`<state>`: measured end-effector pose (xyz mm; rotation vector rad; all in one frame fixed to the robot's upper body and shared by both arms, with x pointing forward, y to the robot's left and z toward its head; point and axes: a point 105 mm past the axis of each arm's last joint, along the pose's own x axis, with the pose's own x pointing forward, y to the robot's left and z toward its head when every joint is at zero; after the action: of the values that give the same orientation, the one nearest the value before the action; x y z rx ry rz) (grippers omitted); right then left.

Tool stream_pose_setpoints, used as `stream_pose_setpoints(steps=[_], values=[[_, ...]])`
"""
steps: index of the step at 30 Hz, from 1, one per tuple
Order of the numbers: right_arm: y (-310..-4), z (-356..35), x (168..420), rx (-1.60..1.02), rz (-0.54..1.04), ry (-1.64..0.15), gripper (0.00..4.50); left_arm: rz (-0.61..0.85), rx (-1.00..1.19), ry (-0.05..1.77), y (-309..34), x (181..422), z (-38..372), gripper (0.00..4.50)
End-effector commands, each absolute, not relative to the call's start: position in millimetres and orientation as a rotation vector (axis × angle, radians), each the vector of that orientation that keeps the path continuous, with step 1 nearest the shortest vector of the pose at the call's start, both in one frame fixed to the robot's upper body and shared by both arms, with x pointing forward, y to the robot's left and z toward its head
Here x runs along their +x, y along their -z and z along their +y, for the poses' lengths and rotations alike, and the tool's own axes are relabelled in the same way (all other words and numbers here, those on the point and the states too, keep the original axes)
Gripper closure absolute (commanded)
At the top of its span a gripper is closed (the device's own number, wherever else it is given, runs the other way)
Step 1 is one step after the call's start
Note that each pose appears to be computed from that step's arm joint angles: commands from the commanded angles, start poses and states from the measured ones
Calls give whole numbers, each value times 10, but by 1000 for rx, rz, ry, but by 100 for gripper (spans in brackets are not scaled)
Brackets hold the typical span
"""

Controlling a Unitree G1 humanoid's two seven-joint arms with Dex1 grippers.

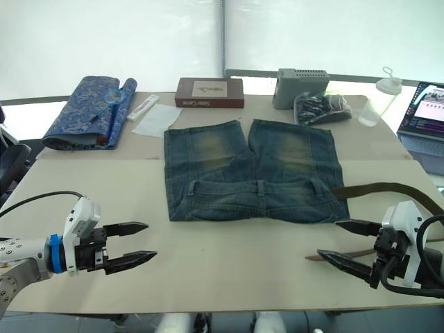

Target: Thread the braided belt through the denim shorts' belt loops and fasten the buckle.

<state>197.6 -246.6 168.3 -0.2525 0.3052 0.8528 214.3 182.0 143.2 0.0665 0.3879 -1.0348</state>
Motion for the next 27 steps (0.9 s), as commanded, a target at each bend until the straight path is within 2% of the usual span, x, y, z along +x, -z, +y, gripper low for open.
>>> stream_pose_setpoints(steps=[1, 17, 20, 23, 25, 27], values=[[-1779, -2428, 1966, -270, 257, -867, 0, 348, 77, 1051, -1526, 2156, 1789, 2], [-1779, -2341, 2028, -263, 229, -875, 0, 305, 58, 1074, -1591, 2220, 1682, 2], [-1800, -2275, 2042, -247, 215, -888, 0, 291, 107, 1116, -1619, 2243, 1527, 2], [-1799, -2162, 1963, -238, 198, -940, 0, 240, 245, 1202, -1676, 2401, 1166, 2], [-1806, -2137, 1922, -266, 168, -941, 0, 266, 360, 1221, -1657, 2531, 986, 2], [-1805, -2142, 1868, -283, 153, -920, 0, 276, 388, 1289, -1708, 2692, 739, 2]])
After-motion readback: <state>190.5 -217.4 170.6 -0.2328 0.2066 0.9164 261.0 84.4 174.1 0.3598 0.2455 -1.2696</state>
